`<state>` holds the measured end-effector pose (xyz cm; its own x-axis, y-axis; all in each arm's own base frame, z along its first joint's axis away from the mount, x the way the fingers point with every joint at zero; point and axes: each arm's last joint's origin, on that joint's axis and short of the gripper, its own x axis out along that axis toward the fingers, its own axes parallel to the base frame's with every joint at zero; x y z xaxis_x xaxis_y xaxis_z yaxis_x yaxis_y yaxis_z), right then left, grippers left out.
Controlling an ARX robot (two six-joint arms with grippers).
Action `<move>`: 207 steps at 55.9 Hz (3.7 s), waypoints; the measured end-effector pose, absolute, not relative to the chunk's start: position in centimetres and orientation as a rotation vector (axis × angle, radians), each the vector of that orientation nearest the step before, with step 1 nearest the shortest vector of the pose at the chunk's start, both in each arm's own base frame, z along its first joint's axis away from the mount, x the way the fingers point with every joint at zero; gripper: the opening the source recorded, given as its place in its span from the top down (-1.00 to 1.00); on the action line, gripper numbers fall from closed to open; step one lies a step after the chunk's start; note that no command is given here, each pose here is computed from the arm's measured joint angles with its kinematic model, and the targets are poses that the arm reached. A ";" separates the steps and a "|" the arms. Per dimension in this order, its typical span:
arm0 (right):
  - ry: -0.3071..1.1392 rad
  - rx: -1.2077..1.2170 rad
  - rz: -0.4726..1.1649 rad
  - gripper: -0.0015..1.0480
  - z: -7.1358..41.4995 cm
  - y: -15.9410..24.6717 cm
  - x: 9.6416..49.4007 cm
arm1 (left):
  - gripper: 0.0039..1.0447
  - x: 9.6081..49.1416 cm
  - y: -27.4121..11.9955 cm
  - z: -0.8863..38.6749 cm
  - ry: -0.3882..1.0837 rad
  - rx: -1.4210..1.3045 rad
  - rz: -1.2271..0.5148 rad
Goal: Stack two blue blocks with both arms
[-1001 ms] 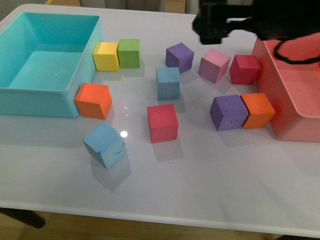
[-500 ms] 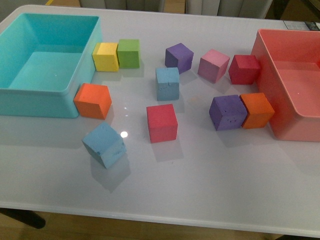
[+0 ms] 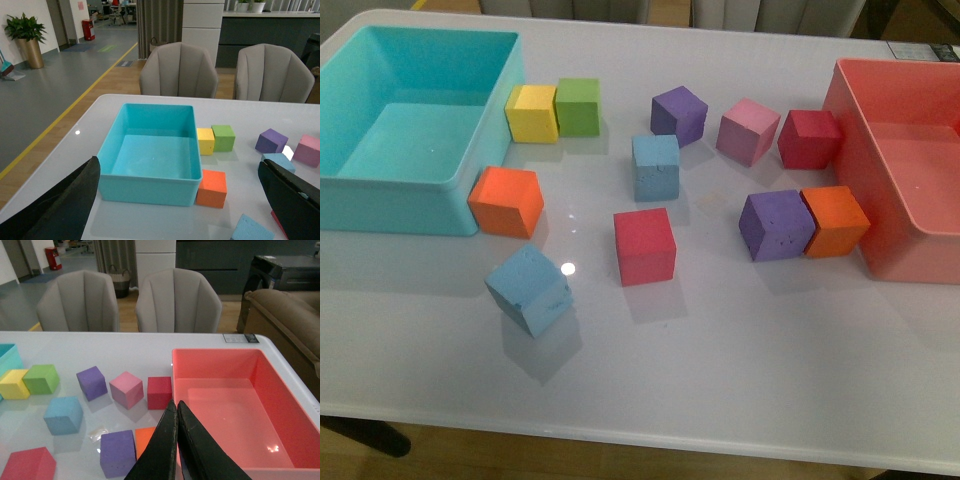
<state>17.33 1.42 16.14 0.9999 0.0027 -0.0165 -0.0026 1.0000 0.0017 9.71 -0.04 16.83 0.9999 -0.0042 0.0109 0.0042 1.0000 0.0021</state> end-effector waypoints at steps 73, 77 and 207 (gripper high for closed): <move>-0.017 0.003 0.002 0.96 17.2 0.0 11.3 | -0.84 9.7 0.0 16.8 -0.011 0.002 -0.004; -0.017 0.003 0.002 0.96 17.2 0.0 11.1 | -0.84 9.7 0.0 16.8 -0.011 0.002 -0.004; -0.012 0.003 0.002 -0.83 16.9 0.0 9.7 | -0.84 26.2 -12.8 6.2 0.777 0.361 -0.256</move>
